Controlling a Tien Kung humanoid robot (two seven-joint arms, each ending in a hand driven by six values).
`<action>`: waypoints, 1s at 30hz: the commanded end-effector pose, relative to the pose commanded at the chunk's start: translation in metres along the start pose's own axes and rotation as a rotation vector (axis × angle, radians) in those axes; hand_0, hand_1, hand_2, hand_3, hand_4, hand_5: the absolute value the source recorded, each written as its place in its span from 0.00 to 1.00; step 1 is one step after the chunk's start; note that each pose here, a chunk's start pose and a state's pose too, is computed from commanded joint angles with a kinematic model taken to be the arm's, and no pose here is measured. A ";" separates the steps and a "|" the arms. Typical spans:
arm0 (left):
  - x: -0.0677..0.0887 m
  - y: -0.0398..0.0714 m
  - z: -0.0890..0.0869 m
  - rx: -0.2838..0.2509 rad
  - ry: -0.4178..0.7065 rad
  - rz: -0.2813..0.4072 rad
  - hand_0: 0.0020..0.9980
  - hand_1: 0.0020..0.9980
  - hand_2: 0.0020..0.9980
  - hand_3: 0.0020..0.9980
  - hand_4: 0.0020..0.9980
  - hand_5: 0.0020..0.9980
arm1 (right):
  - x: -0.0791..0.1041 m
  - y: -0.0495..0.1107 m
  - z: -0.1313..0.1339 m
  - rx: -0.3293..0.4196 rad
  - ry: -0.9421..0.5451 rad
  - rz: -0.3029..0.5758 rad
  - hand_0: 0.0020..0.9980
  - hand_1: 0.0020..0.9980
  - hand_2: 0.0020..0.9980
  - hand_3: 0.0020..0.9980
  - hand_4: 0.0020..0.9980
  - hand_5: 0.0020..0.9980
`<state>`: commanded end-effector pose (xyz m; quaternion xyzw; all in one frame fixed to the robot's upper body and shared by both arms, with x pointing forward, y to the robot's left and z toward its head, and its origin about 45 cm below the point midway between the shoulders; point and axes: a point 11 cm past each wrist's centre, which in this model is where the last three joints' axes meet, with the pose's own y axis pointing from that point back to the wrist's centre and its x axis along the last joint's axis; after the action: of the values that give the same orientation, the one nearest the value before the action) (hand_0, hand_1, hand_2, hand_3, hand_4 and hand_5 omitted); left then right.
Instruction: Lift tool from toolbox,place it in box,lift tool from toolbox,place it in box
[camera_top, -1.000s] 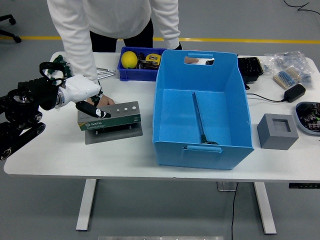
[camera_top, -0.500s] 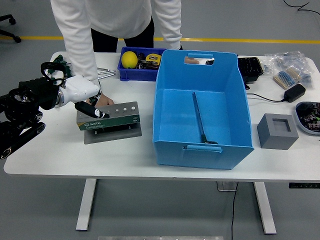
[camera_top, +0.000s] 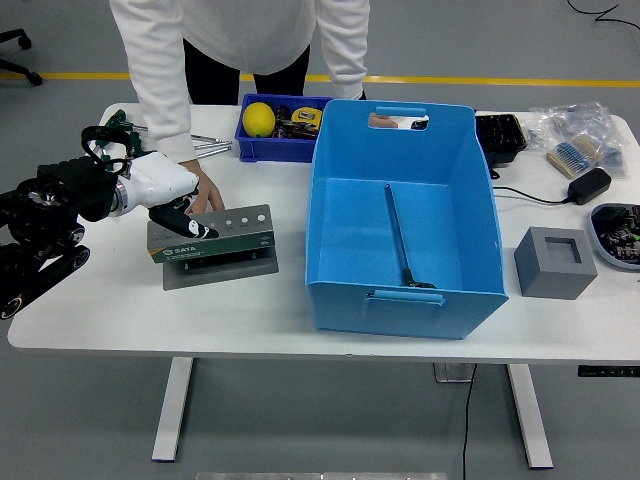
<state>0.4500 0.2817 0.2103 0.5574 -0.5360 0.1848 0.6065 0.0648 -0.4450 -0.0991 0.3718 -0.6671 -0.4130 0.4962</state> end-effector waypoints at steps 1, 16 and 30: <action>0.000 0.000 0.000 0.000 0.003 -0.002 0.53 0.25 0.21 0.15 0.91 1.00 | 0.000 0.000 0.000 0.000 -0.001 0.000 0.74 0.74 0.78 0.61 0.85 0.75; 0.003 0.000 0.001 -0.034 -0.006 0.048 0.35 0.12 0.12 0.08 0.92 0.96 | 0.000 0.000 0.000 0.000 -0.001 0.000 0.74 0.73 0.77 0.61 0.85 0.75; 0.024 0.005 0.012 -0.122 -0.109 0.227 0.13 0.01 0.07 0.05 0.81 0.17 | 0.000 0.000 0.001 -0.002 -0.001 0.000 0.74 0.73 0.78 0.61 0.85 0.75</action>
<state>0.4493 0.2641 0.2315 0.4645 -0.6381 0.1886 0.5844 0.0638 -0.4448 -0.0994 0.3710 -0.6669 -0.4138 0.4963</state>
